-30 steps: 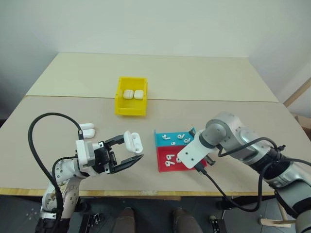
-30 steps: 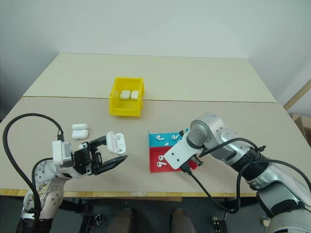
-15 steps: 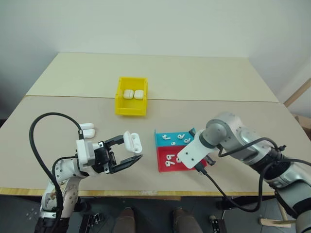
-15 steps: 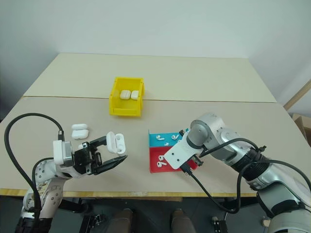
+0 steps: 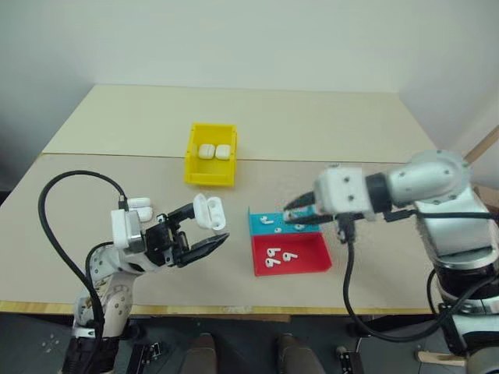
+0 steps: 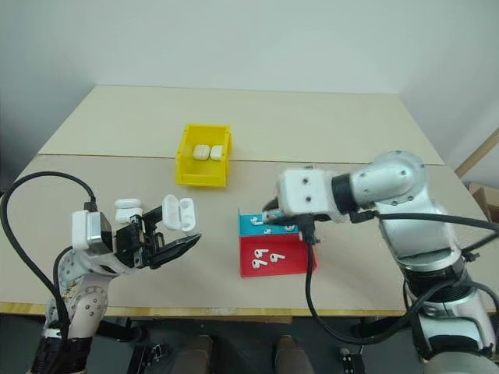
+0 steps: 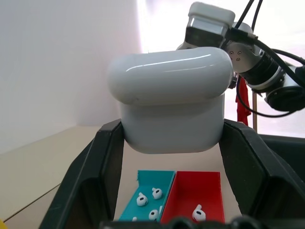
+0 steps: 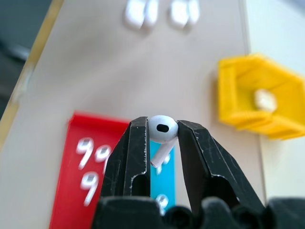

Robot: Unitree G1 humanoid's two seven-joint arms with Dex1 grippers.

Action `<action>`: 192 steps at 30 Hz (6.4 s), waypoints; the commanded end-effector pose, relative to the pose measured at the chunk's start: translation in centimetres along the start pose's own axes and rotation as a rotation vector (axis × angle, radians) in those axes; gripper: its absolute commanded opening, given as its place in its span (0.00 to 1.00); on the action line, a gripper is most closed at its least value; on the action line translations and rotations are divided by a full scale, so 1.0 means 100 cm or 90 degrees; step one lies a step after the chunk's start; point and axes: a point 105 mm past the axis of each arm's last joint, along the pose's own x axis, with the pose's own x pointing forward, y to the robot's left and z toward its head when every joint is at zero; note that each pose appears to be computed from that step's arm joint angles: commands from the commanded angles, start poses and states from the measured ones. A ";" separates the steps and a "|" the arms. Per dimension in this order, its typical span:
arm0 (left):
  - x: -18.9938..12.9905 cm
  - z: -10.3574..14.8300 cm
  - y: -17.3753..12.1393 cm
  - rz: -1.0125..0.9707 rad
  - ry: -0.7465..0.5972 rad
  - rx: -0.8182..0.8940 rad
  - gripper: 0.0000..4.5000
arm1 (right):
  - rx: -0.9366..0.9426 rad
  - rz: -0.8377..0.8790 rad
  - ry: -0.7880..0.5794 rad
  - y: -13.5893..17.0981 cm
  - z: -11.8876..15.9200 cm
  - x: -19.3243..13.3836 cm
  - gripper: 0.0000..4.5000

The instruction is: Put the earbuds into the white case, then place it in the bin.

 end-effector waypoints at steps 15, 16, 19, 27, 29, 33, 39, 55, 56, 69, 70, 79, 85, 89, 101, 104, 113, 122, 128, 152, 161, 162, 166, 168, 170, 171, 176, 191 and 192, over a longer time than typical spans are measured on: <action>0.027 -0.002 -0.015 -0.110 -0.005 0.016 0.61 | 0.098 -0.206 -0.416 -0.004 0.055 -0.014 0.21; 0.028 -0.002 -0.017 -0.111 -0.004 0.016 0.61 | 0.100 -0.192 -0.423 0.000 0.055 -0.011 0.21; 0.030 0.000 -0.021 -0.108 0.008 0.006 0.61 | 0.112 -0.165 -0.440 0.006 0.052 -0.005 0.21; 0.031 0.005 -0.027 -0.109 0.005 0.018 0.61 | 0.076 -0.112 -0.502 0.018 0.056 0.002 0.21; 0.031 0.006 -0.028 -0.111 0.005 0.017 0.61 | 0.058 -0.088 -0.496 0.021 0.055 0.005 0.21; 0.031 0.006 -0.028 -0.112 0.003 0.018 0.61 | 0.034 -0.056 -0.487 0.026 0.053 0.009 0.21; 0.031 0.007 -0.026 -0.115 0.001 0.018 0.61 | 0.013 -0.019 -0.479 0.029 0.051 0.018 0.21; 0.032 0.009 -0.027 -0.132 -0.003 0.012 0.61 | -0.026 -0.011 -0.463 0.031 0.047 0.030 0.21; 0.032 0.009 -0.027 -0.133 -0.003 0.012 0.61 | -0.027 -0.011 -0.461 0.031 0.047 0.030 0.21; 0.033 0.008 -0.026 -0.139 -0.005 0.012 0.61 | -0.048 -0.015 -0.426 0.032 0.037 0.034 0.21; 0.033 0.008 -0.026 -0.139 -0.005 0.012 0.61 | -0.048 -0.015 -0.426 0.032 0.037 0.034 0.21; 0.032 0.007 -0.025 -0.139 -0.003 0.012 0.61 | -0.060 -0.009 -0.423 0.034 0.037 0.034 0.49; 0.032 0.006 -0.024 -0.139 -0.003 0.012 0.61 | -0.059 -0.009 -0.423 0.032 0.037 0.031 0.71; 0.031 0.005 -0.024 -0.136 0.001 0.013 0.61 | -0.050 -0.031 -0.436 0.024 0.040 0.021 0.71; -0.012 0.006 -0.010 -0.060 0.094 0.042 0.61 | 0.083 -0.010 -0.108 0.002 -0.007 0.007 0.71; -0.024 0.004 -0.015 -0.051 0.122 0.044 0.61 | 0.071 0.033 -0.006 -0.003 -0.024 0.011 0.71; -0.034 -0.002 -0.030 -0.026 0.149 0.041 0.61 | -0.081 0.151 0.230 -0.023 -0.067 0.038 0.71; -0.030 -0.002 -0.031 -0.014 0.143 0.047 0.61 | -0.238 0.313 0.343 -0.034 -0.087 0.056 0.71; -0.029 -0.002 -0.032 -0.012 0.140 0.050 0.61 | -0.287 0.345 0.360 -0.040 -0.092 0.063 0.71; -0.026 -0.004 -0.033 -0.019 0.145 0.055 0.61 | -0.308 0.411 0.373 -0.031 -0.105 0.072 0.44; -0.023 -0.004 -0.031 -0.021 0.146 0.063 0.61 | -0.303 0.421 0.377 -0.025 -0.115 0.075 0.44; -0.023 -0.003 -0.031 -0.022 0.145 0.064 0.61 | -0.302 0.421 0.378 -0.025 -0.115 0.075 0.44; -0.022 -0.003 -0.030 -0.022 0.145 0.067 0.61 | -0.301 0.419 0.384 -0.024 -0.119 0.078 0.44; -0.022 -0.002 -0.030 -0.021 0.145 0.067 0.61 | -0.302 0.426 0.382 -0.022 -0.120 0.078 0.44; -0.022 -0.002 -0.030 -0.021 0.146 0.067 0.61 | -0.299 0.426 0.381 -0.021 -0.121 0.079 0.44; -0.022 -0.003 -0.030 -0.020 0.146 0.067 0.61 | -0.299 0.426 0.383 -0.020 -0.122 0.080 0.44; -0.022 -0.003 -0.031 -0.018 0.145 0.066 0.61 | -0.295 0.426 0.391 -0.020 -0.127 0.079 0.44; -0.023 -0.004 -0.029 -0.021 0.153 0.070 0.61 | -0.298 0.415 0.394 -0.022 -0.130 0.085 0.44; -0.023 -0.004 -0.029 -0.020 0.153 0.069 0.61 | -0.299 0.415 0.394 -0.022 -0.130 0.085 0.44</action>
